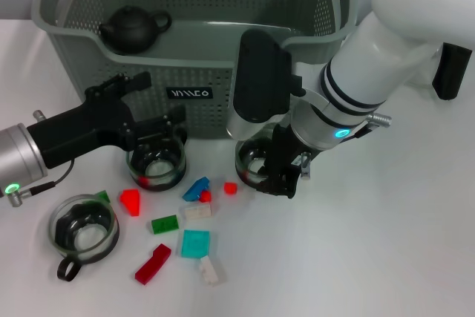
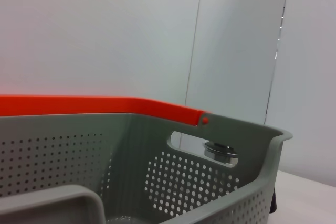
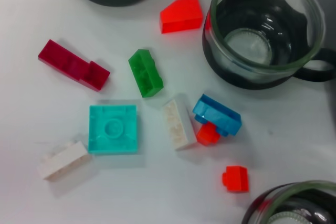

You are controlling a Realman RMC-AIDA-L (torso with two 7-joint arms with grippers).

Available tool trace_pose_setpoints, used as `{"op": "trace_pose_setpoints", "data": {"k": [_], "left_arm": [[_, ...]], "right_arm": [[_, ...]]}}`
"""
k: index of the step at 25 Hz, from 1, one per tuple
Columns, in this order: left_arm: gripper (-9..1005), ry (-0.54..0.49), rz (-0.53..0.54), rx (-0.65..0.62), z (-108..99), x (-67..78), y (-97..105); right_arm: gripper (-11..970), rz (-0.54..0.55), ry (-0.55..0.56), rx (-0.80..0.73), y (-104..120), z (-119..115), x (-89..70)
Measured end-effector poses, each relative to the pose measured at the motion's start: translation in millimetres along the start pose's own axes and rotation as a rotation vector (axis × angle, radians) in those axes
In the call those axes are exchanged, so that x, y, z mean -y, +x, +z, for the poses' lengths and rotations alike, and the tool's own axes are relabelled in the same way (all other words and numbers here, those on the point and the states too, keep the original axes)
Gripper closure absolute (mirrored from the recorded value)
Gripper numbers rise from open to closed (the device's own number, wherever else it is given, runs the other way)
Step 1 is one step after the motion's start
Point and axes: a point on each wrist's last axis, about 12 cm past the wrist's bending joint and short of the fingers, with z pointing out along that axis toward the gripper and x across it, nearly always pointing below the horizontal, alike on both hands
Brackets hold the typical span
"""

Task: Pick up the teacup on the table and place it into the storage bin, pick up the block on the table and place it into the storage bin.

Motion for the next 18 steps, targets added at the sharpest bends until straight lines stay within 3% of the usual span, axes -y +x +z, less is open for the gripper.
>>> {"op": "trace_pose_setpoints", "data": {"k": [10,18], "left_arm": [[62,0.003,-0.009,0.002,-2.7,2.9,3.0],[61,-0.003,-0.013,0.002,-4.8,3.5,4.8]], "right_arm": [[905,0.044,-0.004,-0.002,5.1,3.4,-0.2],[906,0.094,-0.038,-0.003,0.5,-6.7,-3.6]]}}
